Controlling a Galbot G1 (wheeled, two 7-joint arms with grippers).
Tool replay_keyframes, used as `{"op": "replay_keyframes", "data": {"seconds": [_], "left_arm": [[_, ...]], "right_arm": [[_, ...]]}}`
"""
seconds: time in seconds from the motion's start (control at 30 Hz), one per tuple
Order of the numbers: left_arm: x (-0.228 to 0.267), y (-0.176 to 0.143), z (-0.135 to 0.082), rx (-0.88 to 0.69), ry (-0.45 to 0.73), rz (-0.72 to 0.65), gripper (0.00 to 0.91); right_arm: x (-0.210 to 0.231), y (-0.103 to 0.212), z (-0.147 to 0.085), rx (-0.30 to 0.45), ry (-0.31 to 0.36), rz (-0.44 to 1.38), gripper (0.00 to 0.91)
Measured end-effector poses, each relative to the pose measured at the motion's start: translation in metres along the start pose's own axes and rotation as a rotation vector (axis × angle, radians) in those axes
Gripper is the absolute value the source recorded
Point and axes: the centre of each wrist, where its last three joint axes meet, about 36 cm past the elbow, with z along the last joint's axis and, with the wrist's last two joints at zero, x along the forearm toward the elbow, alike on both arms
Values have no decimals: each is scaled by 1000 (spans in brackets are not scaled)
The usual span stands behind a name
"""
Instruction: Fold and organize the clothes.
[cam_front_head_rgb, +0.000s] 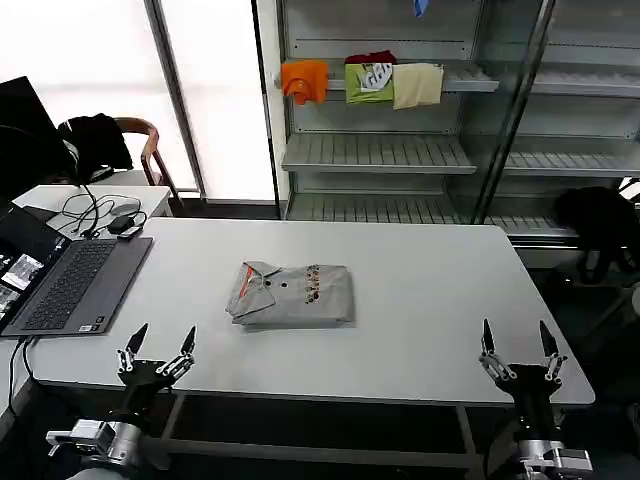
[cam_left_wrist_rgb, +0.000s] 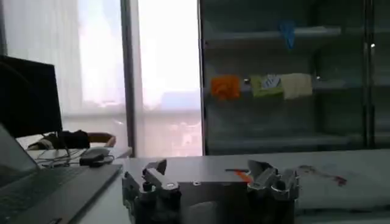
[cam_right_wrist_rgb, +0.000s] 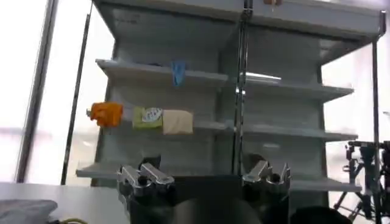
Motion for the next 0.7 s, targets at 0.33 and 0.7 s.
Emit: {"op": "replay_keyframes", "data": {"seconds": [0.33,0.7], "left_arm": [[0,4,0,-11,0,-5,907],[4,5,2,-19,2,-6,907]], "right_arm": [[7,0,3,20,40,-1,907],[12,2,6,27,60,-11,907]]}}
